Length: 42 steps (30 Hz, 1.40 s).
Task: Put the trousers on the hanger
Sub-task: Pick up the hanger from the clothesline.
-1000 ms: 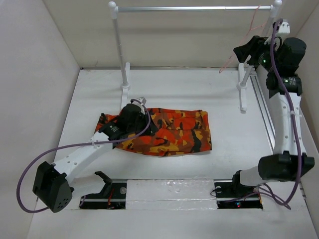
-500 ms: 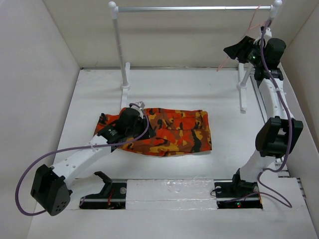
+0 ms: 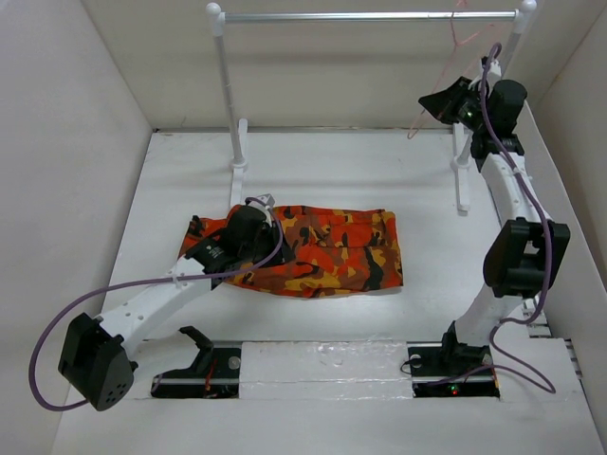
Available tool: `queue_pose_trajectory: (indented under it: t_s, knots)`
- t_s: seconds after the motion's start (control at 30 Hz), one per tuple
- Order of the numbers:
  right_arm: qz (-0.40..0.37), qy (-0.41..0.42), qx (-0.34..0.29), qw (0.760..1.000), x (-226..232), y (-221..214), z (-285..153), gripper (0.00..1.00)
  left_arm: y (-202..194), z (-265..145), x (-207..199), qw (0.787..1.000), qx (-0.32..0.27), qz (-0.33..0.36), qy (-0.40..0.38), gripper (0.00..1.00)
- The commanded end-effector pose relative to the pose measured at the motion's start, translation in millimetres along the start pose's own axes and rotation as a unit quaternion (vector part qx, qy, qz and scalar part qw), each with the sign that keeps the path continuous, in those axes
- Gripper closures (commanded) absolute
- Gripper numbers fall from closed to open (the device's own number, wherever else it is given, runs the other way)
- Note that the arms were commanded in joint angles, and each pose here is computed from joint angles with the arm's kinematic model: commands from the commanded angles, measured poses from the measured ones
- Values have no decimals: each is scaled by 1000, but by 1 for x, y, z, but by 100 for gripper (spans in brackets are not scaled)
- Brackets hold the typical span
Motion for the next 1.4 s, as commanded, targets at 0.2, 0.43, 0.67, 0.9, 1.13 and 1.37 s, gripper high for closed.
queue_pose_trajectory:
  t_s: [0.2, 0.43, 0.67, 0.9, 1.13, 1.37]
  knots:
    - [-128, 56, -21, 990, 85, 41, -44, 100, 93, -47, -57, 993, -104, 42, -48, 54]
    - [-129, 37, 55, 989, 64, -30, -79, 100, 174, -99, -129, 969, -188, 74, -142, 45]
    - [-123, 24, 152, 980, 56, -111, -124, 100, 217, -114, -183, 940, -234, 73, -237, 41]
    - [-89, 13, 217, 972, 49, -191, -165, 100, 196, -54, -234, 945, -223, 87, -224, 40]
    - [-56, 21, 235, 970, 51, -229, -186, 100, 164, 24, -248, 959, -179, 51, -214, 39]
    - [-36, 36, 247, 968, 61, -249, -196, 100, 147, 62, -262, 966, -196, 57, -159, 49]
Point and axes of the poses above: each gripper's point midway between its finger pads, its own z axis out along the fingers, its own x axis along the line the jaws close on, y = z × x, the point moved 1 cm from there along -z, back along the fingers, and after that the axes turned 8 degrees about z, right-handed, at the moved point
